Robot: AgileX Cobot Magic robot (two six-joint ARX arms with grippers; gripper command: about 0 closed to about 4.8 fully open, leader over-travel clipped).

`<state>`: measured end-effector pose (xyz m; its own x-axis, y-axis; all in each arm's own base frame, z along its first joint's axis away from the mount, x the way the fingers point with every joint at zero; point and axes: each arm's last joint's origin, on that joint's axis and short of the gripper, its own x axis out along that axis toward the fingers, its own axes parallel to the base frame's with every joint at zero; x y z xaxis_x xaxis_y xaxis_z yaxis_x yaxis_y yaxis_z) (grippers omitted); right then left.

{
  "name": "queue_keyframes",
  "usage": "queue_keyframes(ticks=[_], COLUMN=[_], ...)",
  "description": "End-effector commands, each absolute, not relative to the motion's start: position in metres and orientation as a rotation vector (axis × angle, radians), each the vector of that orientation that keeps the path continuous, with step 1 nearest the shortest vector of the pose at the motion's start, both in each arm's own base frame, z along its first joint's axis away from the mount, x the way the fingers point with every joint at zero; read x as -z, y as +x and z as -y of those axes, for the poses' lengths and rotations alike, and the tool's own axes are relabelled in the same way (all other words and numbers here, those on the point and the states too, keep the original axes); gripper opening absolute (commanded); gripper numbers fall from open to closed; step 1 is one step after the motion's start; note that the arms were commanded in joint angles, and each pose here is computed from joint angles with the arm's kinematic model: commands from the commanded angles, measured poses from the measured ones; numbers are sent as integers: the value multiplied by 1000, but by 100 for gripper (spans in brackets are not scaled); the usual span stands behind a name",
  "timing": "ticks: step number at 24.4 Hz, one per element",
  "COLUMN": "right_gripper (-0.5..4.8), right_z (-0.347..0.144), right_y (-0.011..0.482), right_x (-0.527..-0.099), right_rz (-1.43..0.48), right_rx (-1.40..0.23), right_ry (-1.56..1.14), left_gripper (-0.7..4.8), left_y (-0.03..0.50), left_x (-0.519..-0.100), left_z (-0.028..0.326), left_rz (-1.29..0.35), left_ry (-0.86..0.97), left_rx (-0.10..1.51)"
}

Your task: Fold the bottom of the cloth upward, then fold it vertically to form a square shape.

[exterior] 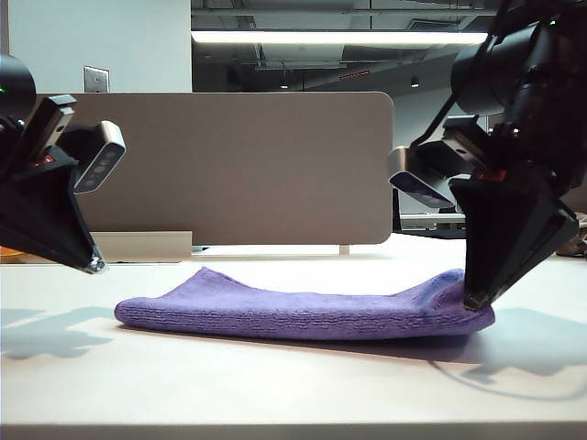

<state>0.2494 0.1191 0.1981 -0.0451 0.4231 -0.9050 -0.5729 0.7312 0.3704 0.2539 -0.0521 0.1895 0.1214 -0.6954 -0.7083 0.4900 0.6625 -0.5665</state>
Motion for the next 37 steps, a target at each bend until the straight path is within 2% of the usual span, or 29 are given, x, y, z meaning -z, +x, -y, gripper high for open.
queue_keyframes(ticks=[1,8,21,37], right_gripper=[99,227,235,234], right_z=[-119,-117,-124,-119], right_y=[249,247,257,258], right_x=[-199,-198,-201,-199], right_rz=[-1408,-1448,-1379,-1393], right_rx=[-797,-722,-712,-542], right_ry=[-115,-126,70,4], left_gripper=[-6,-6,-6,-6], left_y=[255,259,266,277], left_x=[-192,-196,-200,-204], left_z=[53,56,58,59], left_rz=[-1122,-1042,-973,-913], left_ry=[-242,-306,-351,-330], left_rx=[924,1007,1044,942])
